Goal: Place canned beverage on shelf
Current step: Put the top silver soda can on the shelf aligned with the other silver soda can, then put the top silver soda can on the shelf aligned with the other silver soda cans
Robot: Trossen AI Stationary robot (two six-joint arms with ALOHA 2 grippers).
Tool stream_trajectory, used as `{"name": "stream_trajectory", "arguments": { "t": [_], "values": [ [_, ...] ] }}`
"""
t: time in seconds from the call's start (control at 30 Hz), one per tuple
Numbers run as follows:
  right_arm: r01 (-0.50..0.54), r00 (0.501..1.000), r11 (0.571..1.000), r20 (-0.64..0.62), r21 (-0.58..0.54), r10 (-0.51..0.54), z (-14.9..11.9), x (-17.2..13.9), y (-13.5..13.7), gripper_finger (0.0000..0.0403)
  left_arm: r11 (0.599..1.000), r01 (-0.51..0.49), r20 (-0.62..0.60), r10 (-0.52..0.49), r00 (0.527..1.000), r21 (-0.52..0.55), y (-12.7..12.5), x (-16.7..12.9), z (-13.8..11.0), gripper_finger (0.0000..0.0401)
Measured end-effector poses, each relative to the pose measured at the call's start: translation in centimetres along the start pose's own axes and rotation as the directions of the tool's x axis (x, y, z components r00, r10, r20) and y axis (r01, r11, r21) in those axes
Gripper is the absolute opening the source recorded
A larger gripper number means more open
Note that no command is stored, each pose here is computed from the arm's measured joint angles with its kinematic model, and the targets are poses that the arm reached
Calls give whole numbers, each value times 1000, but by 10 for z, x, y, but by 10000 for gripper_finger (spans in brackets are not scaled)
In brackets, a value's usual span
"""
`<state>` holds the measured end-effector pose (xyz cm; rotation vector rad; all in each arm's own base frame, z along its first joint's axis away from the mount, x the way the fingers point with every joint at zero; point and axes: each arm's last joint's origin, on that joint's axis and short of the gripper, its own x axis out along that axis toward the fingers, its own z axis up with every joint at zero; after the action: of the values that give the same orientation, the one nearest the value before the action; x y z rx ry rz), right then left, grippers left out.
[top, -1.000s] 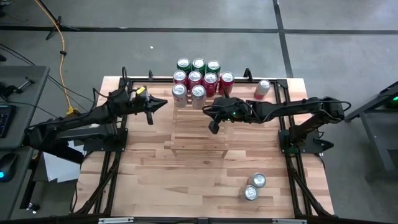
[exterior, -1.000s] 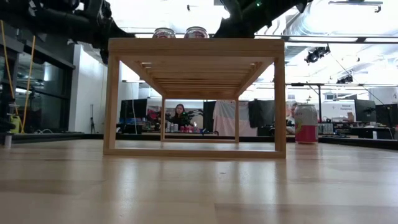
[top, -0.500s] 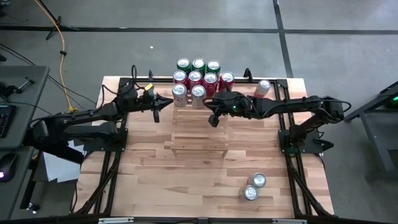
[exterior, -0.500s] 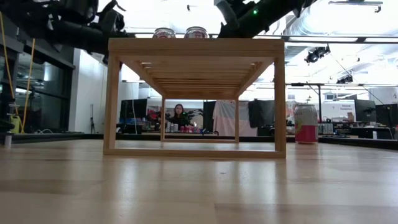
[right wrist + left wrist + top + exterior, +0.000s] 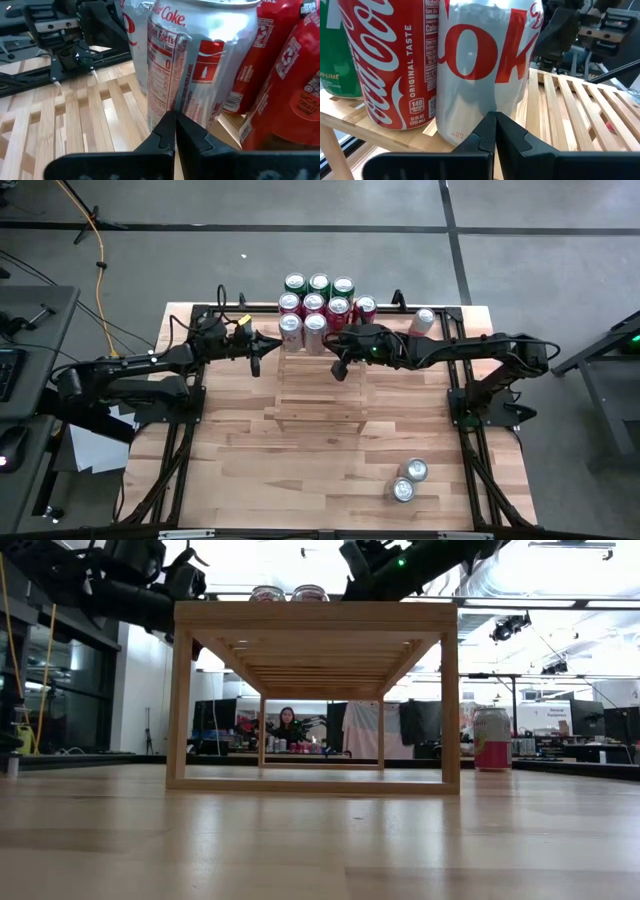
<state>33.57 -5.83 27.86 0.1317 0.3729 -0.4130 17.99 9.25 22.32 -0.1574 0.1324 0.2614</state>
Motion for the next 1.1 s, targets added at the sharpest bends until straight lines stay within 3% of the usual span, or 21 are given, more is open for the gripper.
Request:
{"name": "stream_trajectory", "arguments": {
  "t": [0.27,0.53,0.93,1.1],
  "values": [
    [9,1000,1000,-16,-29,-9,0,-2,-1,0,1000,5,32,-5,999,-8,-2,-6,5,0],
    [11,994,999,-112,-51,-17,-1,-25,-3,0,999,13,59,-10,998,-44,-8,-24,14,0],
    [26,967,999,-252,-47,-37,-6,-97,5,0,984,124,183,-100,978,-126,-27,-41,41,0],
    [81,968,996,-236,-24,-84,-18,-136,-1,0,970,189,215,-154,964,-153,-40,-43,50,0]
  ]
}}
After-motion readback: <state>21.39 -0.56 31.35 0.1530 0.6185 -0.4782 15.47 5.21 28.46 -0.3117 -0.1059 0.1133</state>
